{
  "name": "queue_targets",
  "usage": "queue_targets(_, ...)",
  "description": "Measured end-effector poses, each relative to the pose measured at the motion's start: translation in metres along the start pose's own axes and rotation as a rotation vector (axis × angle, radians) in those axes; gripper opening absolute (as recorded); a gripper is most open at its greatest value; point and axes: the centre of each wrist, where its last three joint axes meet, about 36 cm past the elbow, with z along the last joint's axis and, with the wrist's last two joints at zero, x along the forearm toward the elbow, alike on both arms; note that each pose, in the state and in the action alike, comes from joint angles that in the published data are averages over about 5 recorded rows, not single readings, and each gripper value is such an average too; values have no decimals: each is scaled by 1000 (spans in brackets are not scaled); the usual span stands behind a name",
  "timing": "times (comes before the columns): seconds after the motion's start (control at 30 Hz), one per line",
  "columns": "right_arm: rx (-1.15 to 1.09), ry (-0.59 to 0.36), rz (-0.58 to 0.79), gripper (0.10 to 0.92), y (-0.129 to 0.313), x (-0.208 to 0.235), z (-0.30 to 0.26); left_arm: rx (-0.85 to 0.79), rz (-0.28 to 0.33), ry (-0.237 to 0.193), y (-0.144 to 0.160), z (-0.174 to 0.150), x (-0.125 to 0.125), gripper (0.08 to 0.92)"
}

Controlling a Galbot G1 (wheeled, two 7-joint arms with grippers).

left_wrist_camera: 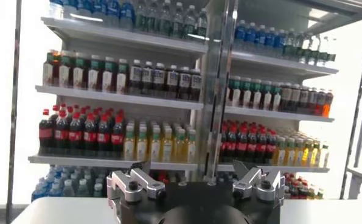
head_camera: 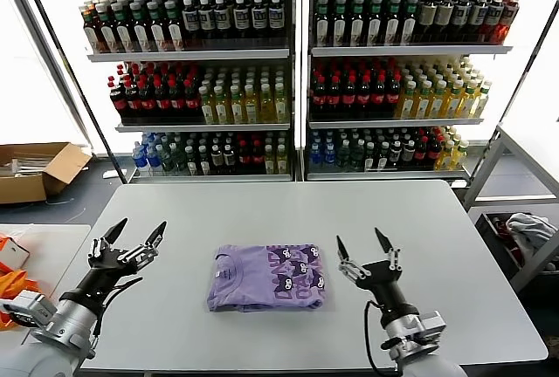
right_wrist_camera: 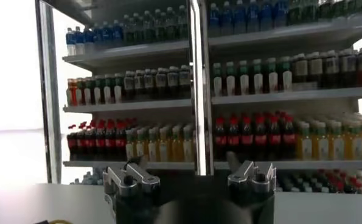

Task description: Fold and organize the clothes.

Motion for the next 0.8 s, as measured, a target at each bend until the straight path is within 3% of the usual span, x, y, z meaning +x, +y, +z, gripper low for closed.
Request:
queue_targets(0.23, 44, -22, 39, 823, -23, 16, 1, 3, -22, -28, 6, -5, 3, 823)
queue_targets(0.8, 94, -41, 84, 823, -46, 38, 2, -3, -26, -39, 5, -7, 6, 822)
